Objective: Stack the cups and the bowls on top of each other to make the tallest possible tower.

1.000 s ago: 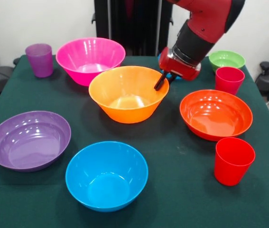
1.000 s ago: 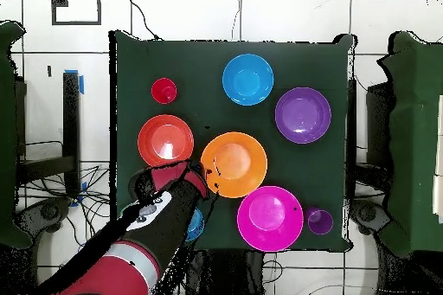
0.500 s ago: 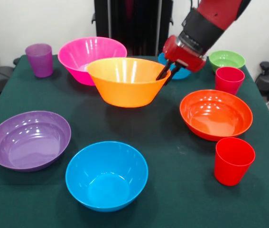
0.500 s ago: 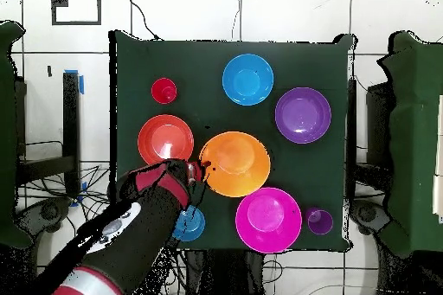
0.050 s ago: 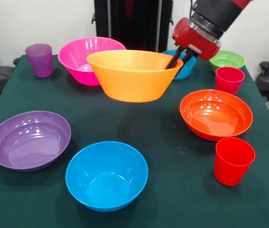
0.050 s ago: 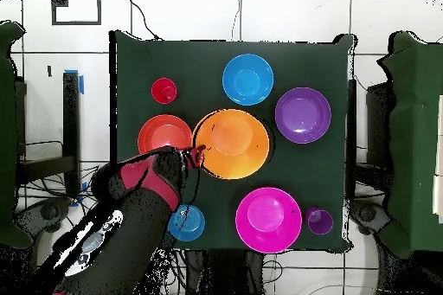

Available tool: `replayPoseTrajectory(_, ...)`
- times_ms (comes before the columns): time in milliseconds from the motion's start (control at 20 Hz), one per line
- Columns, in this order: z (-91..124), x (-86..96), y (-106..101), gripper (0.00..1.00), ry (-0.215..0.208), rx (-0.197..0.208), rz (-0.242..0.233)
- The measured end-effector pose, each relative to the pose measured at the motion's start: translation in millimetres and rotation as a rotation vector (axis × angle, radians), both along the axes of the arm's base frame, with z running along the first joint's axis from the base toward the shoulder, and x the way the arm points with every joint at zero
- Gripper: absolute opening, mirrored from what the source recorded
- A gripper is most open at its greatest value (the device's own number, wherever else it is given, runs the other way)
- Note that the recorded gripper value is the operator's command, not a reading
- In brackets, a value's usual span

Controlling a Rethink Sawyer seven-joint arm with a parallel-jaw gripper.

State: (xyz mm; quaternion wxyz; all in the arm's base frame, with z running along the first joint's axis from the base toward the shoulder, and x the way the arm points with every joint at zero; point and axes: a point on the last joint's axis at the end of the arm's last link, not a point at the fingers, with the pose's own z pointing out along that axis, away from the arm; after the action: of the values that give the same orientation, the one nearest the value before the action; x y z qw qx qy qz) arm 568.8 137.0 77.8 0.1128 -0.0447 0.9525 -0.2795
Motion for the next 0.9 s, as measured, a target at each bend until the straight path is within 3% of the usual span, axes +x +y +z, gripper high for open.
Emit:
replayPoseTrajectory(400, 35.2, 27.9, -17.2, 0.00, -0.059, 0.025, -0.032)
replayPoseTrajectory(900, 59.6, 76.2, -66.7, 0.00, -0.044, 0.127, -0.184)
